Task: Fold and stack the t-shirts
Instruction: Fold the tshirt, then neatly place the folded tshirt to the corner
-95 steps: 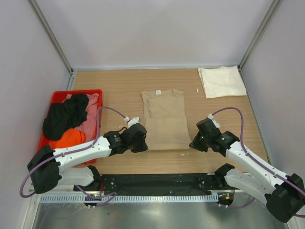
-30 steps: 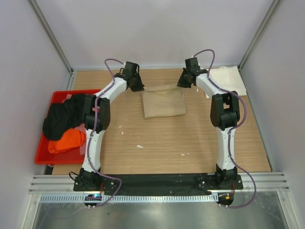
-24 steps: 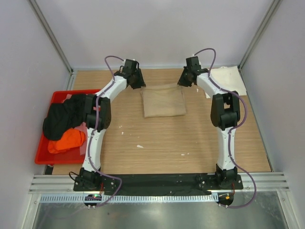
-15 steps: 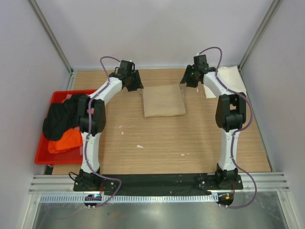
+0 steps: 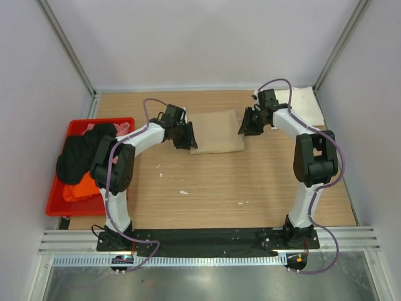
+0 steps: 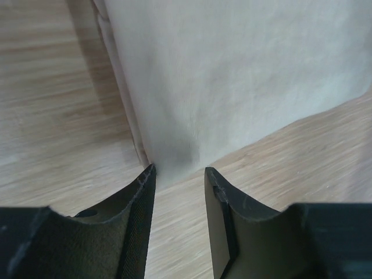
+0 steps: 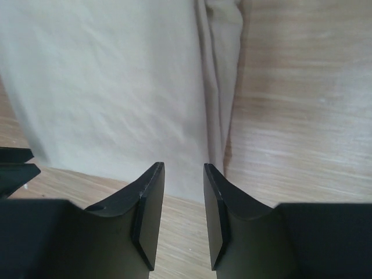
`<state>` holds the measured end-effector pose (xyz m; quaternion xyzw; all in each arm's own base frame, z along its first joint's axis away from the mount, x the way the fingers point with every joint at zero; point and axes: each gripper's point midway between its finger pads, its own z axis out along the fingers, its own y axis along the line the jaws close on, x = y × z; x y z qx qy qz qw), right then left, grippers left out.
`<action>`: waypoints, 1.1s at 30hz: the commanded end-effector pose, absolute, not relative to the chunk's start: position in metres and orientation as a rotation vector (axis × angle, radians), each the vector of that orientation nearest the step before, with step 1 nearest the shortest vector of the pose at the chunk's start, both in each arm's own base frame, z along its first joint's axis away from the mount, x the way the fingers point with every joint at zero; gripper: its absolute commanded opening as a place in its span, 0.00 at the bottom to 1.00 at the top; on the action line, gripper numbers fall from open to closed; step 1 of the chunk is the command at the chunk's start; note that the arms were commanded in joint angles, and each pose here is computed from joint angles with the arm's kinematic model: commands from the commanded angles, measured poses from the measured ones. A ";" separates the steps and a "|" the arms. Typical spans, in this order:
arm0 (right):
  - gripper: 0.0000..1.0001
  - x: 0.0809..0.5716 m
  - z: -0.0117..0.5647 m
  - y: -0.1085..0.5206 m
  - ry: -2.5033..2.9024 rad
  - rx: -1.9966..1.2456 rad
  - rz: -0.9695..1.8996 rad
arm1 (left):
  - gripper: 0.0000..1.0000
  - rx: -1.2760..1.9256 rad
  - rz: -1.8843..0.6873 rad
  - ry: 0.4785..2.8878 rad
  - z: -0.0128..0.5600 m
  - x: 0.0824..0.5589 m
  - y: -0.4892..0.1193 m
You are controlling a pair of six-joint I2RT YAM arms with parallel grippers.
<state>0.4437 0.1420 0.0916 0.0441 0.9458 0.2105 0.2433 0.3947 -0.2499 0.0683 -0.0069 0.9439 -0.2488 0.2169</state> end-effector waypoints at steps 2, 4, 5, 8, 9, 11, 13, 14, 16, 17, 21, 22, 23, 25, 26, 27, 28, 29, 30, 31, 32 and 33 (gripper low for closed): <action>0.38 0.433 0.079 0.144 2.569 0.075 0.600 | 0.40 -0.003 -0.739 2.583 0.061 0.400 -0.263; 0.39 0.429 0.071 0.142 2.585 0.084 0.589 | 0.39 -0.014 -0.699 2.616 0.047 0.398 -0.260; 0.39 0.427 0.067 0.141 2.595 0.089 0.580 | 0.39 -0.023 -0.680 2.623 0.043 0.399 -0.258; 0.37 0.418 0.055 0.137 2.616 0.097 0.566 | 0.39 -0.038 -0.637 2.639 0.036 0.398 -0.252; 0.34 0.412 0.049 0.136 2.632 0.098 0.560 | 0.39 -0.038 -0.638 2.641 0.037 0.397 -0.252; 0.31 0.407 0.046 0.135 2.630 0.098 0.555 | 0.40 -0.037 -0.646 2.633 0.045 0.396 -0.252; 0.24 0.403 0.041 0.135 2.630 0.099 0.565 | 0.42 -0.037 -0.638 2.631 0.052 0.393 -0.250; 0.22 0.402 0.041 0.135 2.629 0.098 0.567 | 0.43 -0.036 -0.634 2.612 0.063 0.394 -0.248; 0.13 0.399 0.037 0.135 2.631 0.100 0.568 | 0.47 -0.039 -0.613 2.611 0.069 0.391 -0.244; 0.10 0.398 0.036 0.134 2.628 0.103 0.564 | 0.48 -0.048 -0.586 2.626 0.068 0.386 -0.239; 0.01 0.395 0.037 0.133 2.620 0.109 0.561 | 0.50 -0.052 -0.588 2.643 0.063 0.378 -0.236; 0.01 0.394 0.038 0.133 2.616 0.109 0.564 | 0.50 -0.053 -0.585 2.645 0.060 0.378 -0.236; 0.01 0.393 0.039 0.134 2.609 0.109 0.572 | 0.50 -0.050 -0.575 2.662 0.052 0.376 -0.235; 0.01 0.392 0.039 0.134 2.607 0.107 0.570 | 0.50 -0.048 -0.582 2.673 0.046 0.374 -0.236; 0.01 0.392 0.038 0.133 2.610 0.111 0.567 | 0.50 -0.044 -0.594 2.674 0.045 0.374 -0.237; 0.01 0.391 0.038 0.133 2.613 0.108 0.565 | 0.50 -0.040 -0.614 2.671 0.045 0.373 -0.240; 0.01 0.391 0.037 0.132 2.614 0.111 0.562 | 0.50 -0.041 -0.624 2.670 0.041 0.374 -0.241; 0.01 0.391 0.037 0.132 2.614 0.107 0.562 | 0.51 -0.038 -0.633 2.668 0.040 0.374 -0.242; 0.01 0.389 0.036 0.132 2.616 0.109 0.562 | 0.51 -0.032 -0.643 2.668 0.037 0.376 -0.244; 0.01 0.389 0.036 0.132 2.614 0.110 0.561 | 0.51 -0.028 -0.651 2.667 0.038 0.376 -0.245; 0.01 0.387 0.034 0.131 2.616 0.111 0.558 | 0.50 -0.026 -0.657 2.672 0.034 0.376 -0.247; 0.01 0.386 0.032 0.131 2.620 0.114 0.558 | 0.44 -0.020 -0.676 2.676 0.032 0.375 -0.249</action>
